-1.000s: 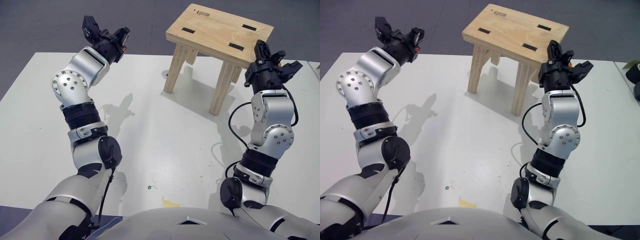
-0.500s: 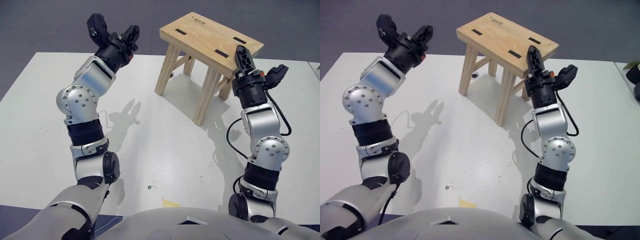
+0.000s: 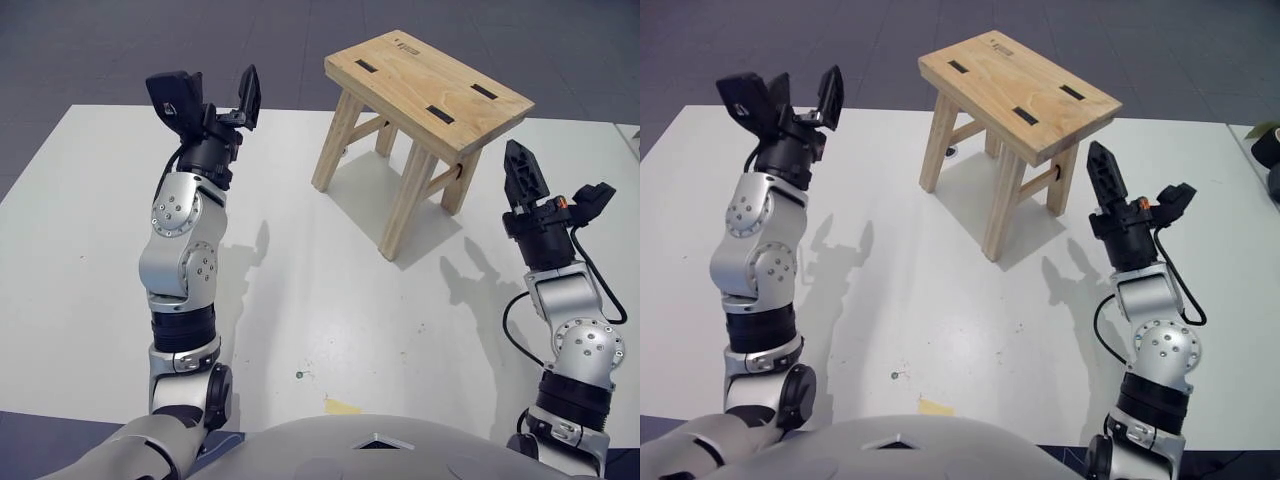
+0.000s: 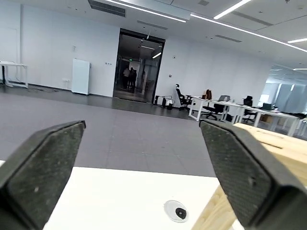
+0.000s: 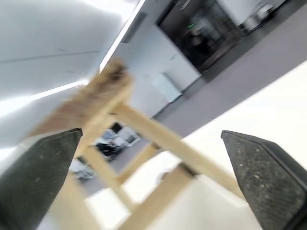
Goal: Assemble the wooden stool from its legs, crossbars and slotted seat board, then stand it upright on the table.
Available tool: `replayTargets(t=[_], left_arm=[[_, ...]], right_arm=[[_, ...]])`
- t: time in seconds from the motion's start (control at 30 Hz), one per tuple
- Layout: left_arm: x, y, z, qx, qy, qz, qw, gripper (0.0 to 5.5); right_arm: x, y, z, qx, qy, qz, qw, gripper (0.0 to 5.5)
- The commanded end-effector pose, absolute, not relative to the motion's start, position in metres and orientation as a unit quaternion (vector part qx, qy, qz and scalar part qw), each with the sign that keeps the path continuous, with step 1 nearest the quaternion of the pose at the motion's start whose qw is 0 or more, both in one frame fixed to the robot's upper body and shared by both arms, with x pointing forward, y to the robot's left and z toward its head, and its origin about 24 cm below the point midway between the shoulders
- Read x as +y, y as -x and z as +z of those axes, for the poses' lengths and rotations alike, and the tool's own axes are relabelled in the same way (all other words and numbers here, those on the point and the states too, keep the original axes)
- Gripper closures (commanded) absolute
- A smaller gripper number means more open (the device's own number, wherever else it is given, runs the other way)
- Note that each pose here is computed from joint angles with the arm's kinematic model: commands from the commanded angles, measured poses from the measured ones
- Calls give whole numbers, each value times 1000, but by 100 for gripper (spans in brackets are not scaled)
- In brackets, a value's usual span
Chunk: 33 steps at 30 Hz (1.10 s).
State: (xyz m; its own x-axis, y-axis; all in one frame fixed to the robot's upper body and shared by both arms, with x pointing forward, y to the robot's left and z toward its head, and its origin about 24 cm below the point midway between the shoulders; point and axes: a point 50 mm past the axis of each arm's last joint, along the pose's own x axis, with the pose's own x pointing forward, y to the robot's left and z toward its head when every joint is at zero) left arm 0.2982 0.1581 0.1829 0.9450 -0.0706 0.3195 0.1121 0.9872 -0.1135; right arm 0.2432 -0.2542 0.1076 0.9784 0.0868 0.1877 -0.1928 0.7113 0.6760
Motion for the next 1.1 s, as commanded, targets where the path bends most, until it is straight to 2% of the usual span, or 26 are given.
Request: replayTargets(t=[0.03, 0.07, 0.23, 0.47, 0.57, 0.67, 0.8, 0.9, 1.1], left_arm=[[166, -295, 164, -156, 4, 15, 988, 28], [164, -295, 161, -152, 0, 23, 988, 14], [155, -298, 159, -159, 0, 28, 987, 14], [161, -306, 164, -173, 11, 33, 984, 14], [155, -306, 164, -170, 21, 19, 985, 14], [151, -308, 161, -166, 13, 4, 986, 14], [150, -310, 163, -169, 13, 2, 985, 14], [149, -310, 161, -168, 6, -1, 986, 14], [152, -311, 155, -160, 0, 1, 987, 14]], right_arm=[[-270, -267, 99, -52, -172, -32, 983, 10], [-269, -270, 99, -51, -152, -41, 986, 10], [-265, -283, 95, -55, -98, -63, 992, 10], [-255, -299, 86, -58, -55, -99, 992, 10], [-248, -302, 81, -53, -40, -93, 993, 10], [-227, -309, 84, -63, -44, -43, 996, 10], [-197, -305, 87, -68, -46, 76, 994, 10], [-206, -299, 79, -55, -51, 68, 995, 10], [-231, -298, 76, -69, -30, -38, 996, 10]])
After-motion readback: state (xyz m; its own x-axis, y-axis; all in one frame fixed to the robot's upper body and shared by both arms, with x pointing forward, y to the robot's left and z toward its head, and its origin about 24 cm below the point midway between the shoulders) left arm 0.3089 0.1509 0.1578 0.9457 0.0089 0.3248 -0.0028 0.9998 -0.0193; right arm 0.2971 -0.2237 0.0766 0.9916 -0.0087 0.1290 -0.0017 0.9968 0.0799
